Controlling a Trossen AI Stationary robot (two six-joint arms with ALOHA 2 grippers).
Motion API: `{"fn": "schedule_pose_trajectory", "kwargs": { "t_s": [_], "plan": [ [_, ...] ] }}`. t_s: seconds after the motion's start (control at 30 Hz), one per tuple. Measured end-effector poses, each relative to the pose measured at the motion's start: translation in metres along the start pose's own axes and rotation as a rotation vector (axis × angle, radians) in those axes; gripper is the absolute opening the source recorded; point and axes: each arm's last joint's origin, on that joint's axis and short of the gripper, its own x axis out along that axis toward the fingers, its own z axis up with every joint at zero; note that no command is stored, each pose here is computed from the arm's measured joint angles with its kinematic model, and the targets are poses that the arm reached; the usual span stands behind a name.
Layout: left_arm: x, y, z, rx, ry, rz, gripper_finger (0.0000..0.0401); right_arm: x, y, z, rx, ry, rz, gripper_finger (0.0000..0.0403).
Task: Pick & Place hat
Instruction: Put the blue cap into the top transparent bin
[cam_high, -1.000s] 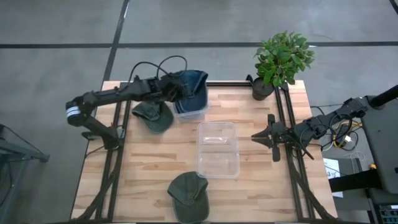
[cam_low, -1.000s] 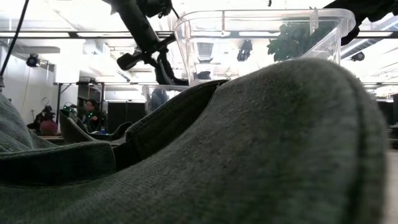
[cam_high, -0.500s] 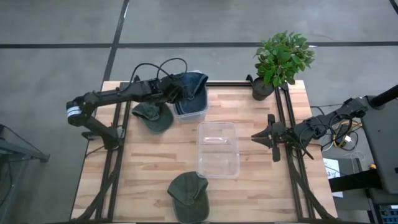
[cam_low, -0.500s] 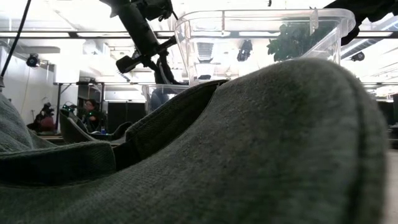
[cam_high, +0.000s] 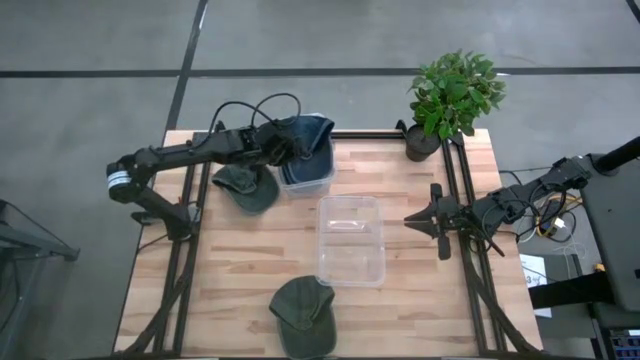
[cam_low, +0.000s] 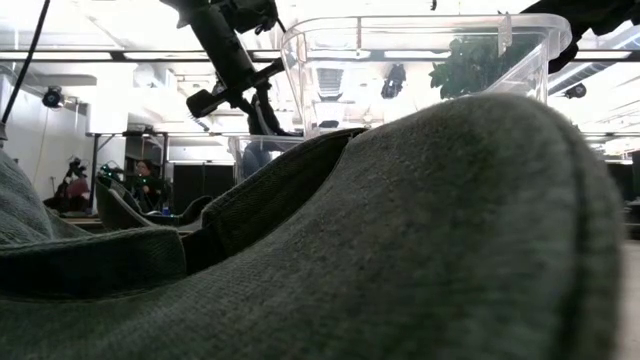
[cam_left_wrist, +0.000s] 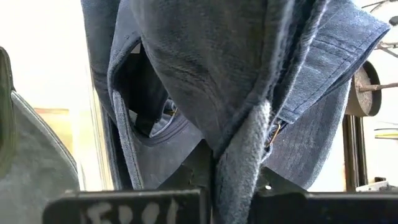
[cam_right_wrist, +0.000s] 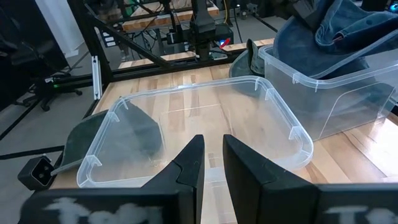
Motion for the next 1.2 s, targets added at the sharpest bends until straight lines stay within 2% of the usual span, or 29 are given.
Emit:
{"fn": "schedule_pose_trajectory", "kwargs": {
  "t_s": [0.17,1.2],
  "plan": [
    [0.0004,0.0007,0.0003,-0.054,-0.001,0.003,0.0028,0.0001,0.0,0.0,0.0,0.0,0.0,0.0053],
    [0.0022,-0.0001,0.0004,-0.023,-0.02,-0.018,0.0029,0.0,0.0,0.0,0.0,0.0,0.0,0.0053]
  ]
}}
